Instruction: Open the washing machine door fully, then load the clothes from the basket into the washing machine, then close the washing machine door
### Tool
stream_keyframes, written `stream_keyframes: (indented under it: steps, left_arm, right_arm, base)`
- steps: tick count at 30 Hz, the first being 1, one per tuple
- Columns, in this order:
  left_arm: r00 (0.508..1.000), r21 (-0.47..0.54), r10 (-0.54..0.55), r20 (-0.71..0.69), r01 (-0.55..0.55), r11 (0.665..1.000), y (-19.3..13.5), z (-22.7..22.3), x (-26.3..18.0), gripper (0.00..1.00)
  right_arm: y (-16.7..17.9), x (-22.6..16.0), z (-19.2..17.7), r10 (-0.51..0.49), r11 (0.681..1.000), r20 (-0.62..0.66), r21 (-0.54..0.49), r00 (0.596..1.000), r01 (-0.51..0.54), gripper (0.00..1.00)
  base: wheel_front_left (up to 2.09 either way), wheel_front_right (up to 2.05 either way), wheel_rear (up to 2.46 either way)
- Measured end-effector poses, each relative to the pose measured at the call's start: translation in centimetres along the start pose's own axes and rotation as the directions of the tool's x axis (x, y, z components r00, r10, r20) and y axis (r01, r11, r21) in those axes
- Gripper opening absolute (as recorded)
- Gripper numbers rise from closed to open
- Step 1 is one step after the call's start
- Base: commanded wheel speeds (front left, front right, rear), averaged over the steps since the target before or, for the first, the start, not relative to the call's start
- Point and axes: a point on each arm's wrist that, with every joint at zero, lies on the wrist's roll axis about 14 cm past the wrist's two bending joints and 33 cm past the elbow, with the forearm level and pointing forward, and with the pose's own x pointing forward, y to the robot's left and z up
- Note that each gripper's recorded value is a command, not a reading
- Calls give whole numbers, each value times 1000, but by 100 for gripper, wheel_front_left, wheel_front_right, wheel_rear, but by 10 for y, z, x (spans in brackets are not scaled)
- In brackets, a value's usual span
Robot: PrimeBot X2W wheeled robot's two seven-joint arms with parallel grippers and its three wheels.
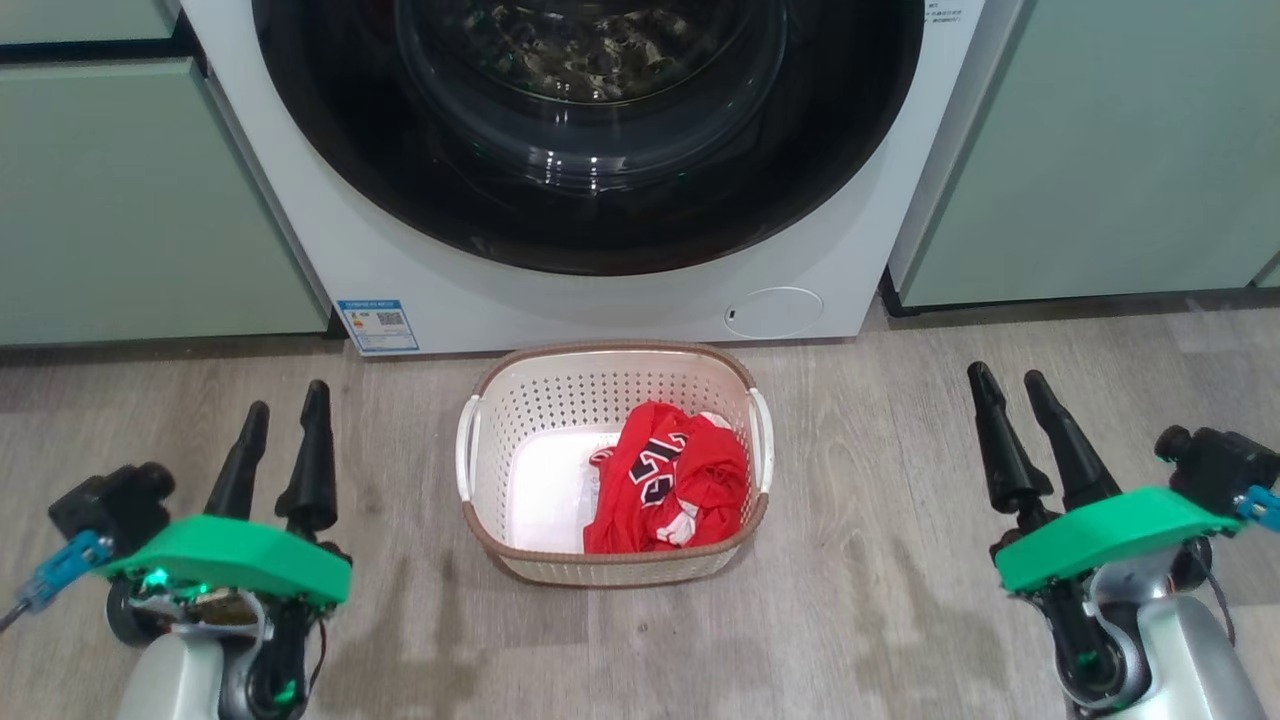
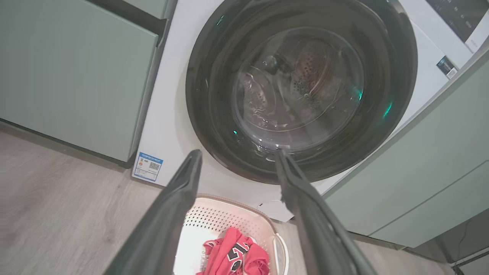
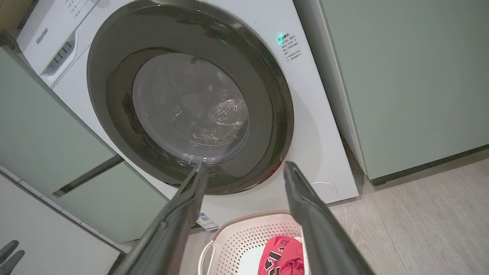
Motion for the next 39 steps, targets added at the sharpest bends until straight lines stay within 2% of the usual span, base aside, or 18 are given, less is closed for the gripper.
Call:
stream_keyframes:
  steps: [7, 18, 31, 39]
  left_arm:
    - [1000, 112, 18, -3, -18, 994, 4, -4, -2, 100]
    - [999, 276, -7, 35, -3, 961, -3, 3, -1, 100]
    - [999, 377, -11, 40, -5, 926, -1, 0, -9, 100]
    - [998, 459, -45, 52, 16, 888, -7, -1, -8, 100]
  right_arm:
    - [-5, 0, -4, -16, 996, -5, -89, 1000, 15, 100]
    - [-6, 0, -8, -18, 974, -2, -224, 1000, 17, 100]
    - [-3, 0, -8, -6, 942, -9, -337, 1000, 3, 100]
    - [1, 1, -13, 10, 928, -19, -373, 1000, -17, 100]
  base:
    - [0, 0, 0]
    - [0, 0, 0]
    - [0, 0, 0]
    - [0, 0, 0]
